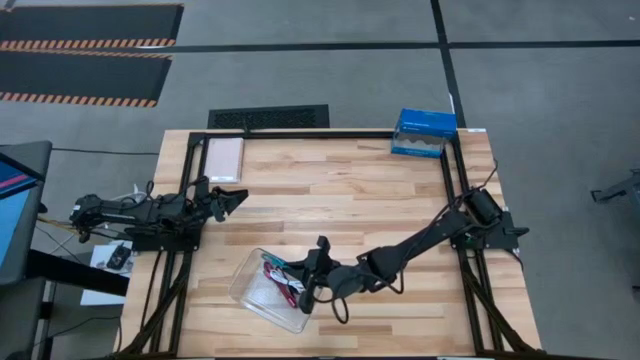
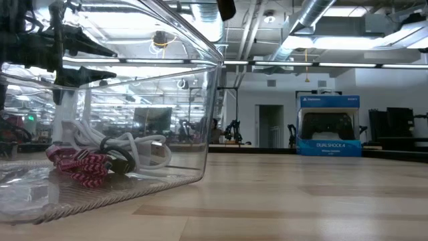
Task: Pick and place USB-C Cables
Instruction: Put the blue charger cable into the transparent bin
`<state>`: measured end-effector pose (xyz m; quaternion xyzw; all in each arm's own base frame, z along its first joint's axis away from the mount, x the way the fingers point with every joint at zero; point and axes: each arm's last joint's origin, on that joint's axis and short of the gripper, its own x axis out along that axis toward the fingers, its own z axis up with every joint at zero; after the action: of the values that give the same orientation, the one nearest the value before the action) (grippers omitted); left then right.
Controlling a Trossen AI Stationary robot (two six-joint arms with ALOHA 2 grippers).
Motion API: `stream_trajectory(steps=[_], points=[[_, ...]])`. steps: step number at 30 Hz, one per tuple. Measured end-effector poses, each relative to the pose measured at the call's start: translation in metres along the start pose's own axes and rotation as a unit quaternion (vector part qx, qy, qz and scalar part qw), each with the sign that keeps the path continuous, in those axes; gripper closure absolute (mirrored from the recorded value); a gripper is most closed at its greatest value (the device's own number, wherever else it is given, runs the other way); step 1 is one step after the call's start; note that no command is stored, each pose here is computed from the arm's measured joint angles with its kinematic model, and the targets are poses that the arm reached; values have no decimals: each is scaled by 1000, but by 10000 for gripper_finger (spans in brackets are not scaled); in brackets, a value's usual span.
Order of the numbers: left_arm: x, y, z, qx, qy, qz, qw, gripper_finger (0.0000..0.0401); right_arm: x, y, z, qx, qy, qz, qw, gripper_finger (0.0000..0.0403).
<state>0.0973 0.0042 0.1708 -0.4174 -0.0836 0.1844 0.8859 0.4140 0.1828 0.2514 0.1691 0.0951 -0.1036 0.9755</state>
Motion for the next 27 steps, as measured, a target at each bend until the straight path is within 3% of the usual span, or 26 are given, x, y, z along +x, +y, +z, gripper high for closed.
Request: stream_trajectory(steps=[15,27], points=[[0,0,1,-1,-9,7,1000,216,-1,7,-9,15,10,-34,999,381],[0,1,1,0,-17,13,1000,216,33,33,-25,-48,94,-62,992,381]])
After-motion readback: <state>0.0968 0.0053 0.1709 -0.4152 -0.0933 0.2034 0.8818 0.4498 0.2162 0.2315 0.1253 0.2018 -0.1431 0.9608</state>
